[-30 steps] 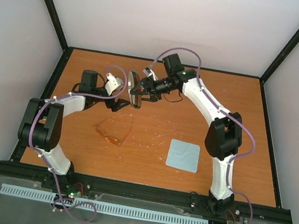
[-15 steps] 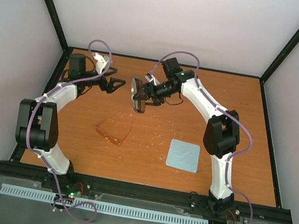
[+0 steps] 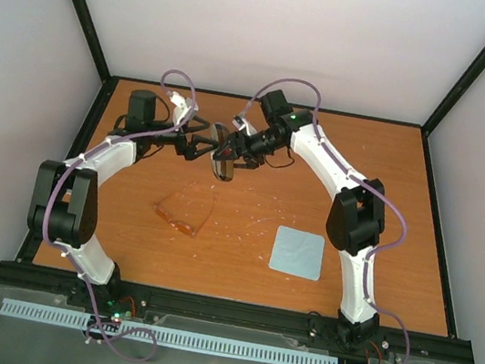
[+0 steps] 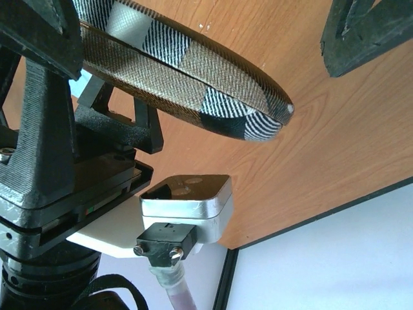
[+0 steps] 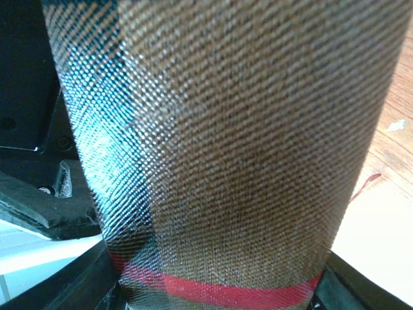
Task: Organize the sunglasses
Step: Open the sunglasses case, then place the sunglasses case at the center of the board.
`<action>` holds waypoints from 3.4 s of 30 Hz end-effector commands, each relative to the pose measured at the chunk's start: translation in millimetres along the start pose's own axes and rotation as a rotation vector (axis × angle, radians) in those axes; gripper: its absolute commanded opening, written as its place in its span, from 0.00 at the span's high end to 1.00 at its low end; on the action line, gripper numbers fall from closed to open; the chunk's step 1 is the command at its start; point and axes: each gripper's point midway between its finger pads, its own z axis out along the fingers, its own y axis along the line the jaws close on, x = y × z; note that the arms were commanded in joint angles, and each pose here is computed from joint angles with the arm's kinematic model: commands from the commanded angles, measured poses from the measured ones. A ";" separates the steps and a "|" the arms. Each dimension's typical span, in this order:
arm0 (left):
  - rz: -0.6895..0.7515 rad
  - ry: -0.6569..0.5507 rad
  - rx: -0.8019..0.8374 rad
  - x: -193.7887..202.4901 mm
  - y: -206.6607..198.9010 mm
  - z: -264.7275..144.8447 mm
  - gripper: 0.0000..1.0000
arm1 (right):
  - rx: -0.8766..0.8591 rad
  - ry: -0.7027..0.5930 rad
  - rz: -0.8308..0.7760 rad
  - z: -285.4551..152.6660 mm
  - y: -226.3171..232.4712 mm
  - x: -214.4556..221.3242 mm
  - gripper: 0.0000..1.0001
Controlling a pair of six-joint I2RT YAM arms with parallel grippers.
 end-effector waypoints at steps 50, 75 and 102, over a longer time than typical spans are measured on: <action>0.207 0.311 -0.147 114.4 14.4 -0.2 0.02 | -0.214 -0.084 -0.183 -46.6 108.2 1.9 0.71; 0.168 0.257 -0.315 60.7 41.8 -21.5 0.01 | -0.039 -0.073 -0.009 -31.1 -13.4 3.0 0.72; 0.111 0.292 -0.390 73.2 57.1 -45.1 0.01 | 0.122 0.016 0.237 -12.0 -165.5 9.2 0.31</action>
